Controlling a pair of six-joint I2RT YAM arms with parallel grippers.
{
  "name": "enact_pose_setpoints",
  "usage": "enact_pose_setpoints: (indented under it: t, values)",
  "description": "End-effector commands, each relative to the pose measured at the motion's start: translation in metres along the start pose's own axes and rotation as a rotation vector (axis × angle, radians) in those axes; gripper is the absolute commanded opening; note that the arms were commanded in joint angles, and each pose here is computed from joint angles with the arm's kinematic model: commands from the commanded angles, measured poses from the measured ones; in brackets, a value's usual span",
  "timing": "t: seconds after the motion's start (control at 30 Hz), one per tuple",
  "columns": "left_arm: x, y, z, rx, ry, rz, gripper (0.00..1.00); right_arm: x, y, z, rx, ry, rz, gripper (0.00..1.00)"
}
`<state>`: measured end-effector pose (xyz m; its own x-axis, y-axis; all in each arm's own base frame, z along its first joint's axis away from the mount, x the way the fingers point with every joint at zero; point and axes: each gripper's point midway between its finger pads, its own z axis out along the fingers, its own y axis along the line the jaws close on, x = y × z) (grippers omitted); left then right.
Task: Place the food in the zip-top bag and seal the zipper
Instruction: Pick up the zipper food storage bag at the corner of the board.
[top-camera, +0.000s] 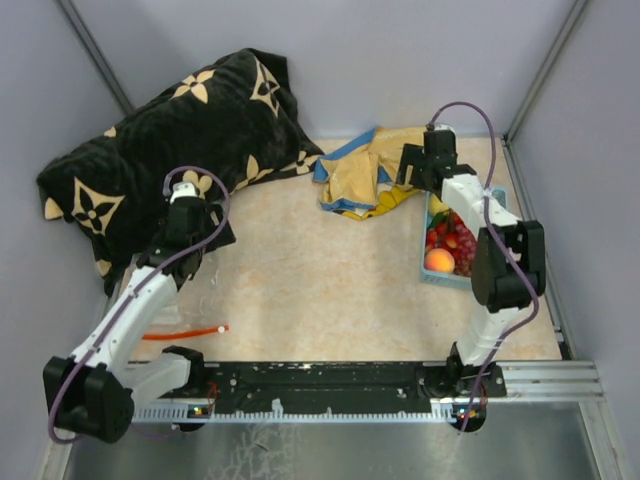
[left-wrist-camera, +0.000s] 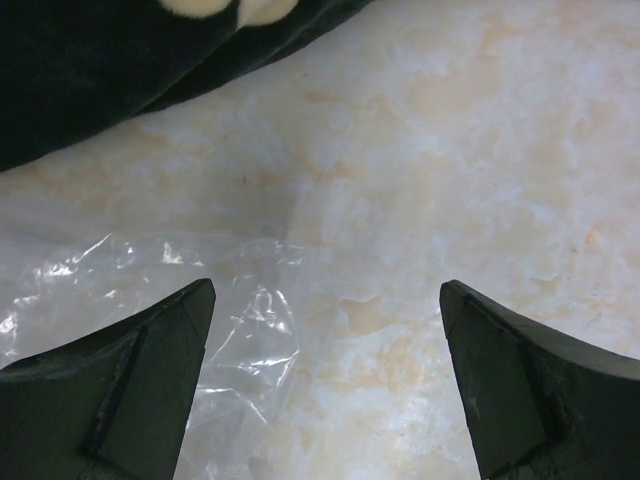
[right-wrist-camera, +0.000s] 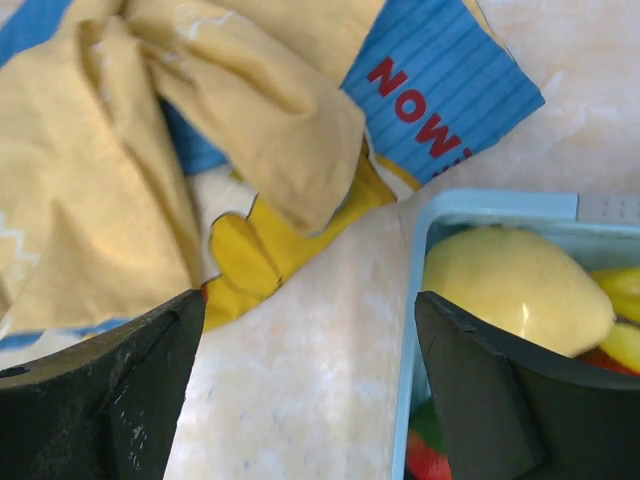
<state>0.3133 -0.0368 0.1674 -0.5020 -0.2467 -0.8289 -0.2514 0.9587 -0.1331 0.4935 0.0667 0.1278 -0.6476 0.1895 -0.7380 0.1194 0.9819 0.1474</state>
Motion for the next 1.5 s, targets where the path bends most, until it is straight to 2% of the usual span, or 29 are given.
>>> enact_pose_setpoints:
  t: [0.0, 0.1, 0.27, 0.43, 0.57, 0.67, 0.87, 0.97, 1.03, 1.13, 1.33, 1.47]
  values:
    - [0.009, 0.032, 0.005, -0.163, 0.127, -0.045, 1.00, -0.030, 0.025, -0.079, -0.083, -0.148, -0.045, 0.87]
    - [0.015, 0.046, 0.010, -0.204, 0.197, -0.092, 0.99, -0.009, 0.037, -0.103, -0.137, -0.147, -0.060, 0.87]
    - [0.030, 0.040, 0.013, -0.180, 0.267, -0.115, 0.99, 0.028, 0.050, -0.137, -0.232, -0.126, -0.048, 0.87]
    - [0.053, 0.042, 0.016, -0.171, 0.340, -0.078, 0.99, 0.059, 0.061, -0.166, -0.321, -0.124, -0.050, 0.87]
    - [0.075, 0.043, 0.015, -0.184, 0.444, -0.068, 0.98, 0.084, 0.058, -0.168, -0.349, -0.108, -0.034, 0.87]
    - [0.090, 0.048, 0.019, -0.203, 0.478, -0.058, 0.95, 0.100, 0.055, -0.163, -0.349, -0.072, -0.035, 0.87]
    - [0.098, 0.058, 0.029, -0.253, 0.471, -0.013, 0.87, 0.105, 0.055, -0.165, -0.369, -0.083, -0.031, 0.87]
    - [0.101, 0.059, 0.036, -0.262, 0.477, -0.003, 0.79, 0.107, 0.057, -0.161, -0.375, -0.073, -0.038, 0.87]
    - [0.104, 0.058, 0.039, -0.256, 0.490, 0.004, 0.68, 0.109, 0.058, -0.161, -0.383, -0.069, -0.044, 0.87]
    - [0.100, 0.051, 0.040, -0.226, 0.487, -0.001, 0.40, 0.108, 0.059, -0.164, -0.389, -0.081, -0.055, 0.87]
    - [0.076, 0.020, 0.031, -0.075, 0.442, -0.093, 0.01, 0.111, 0.064, -0.169, -0.413, -0.085, -0.065, 0.87]
    - [0.061, 0.004, 0.023, -0.008, 0.407, -0.153, 0.00, 0.113, 0.074, -0.174, -0.444, -0.089, -0.074, 0.87]
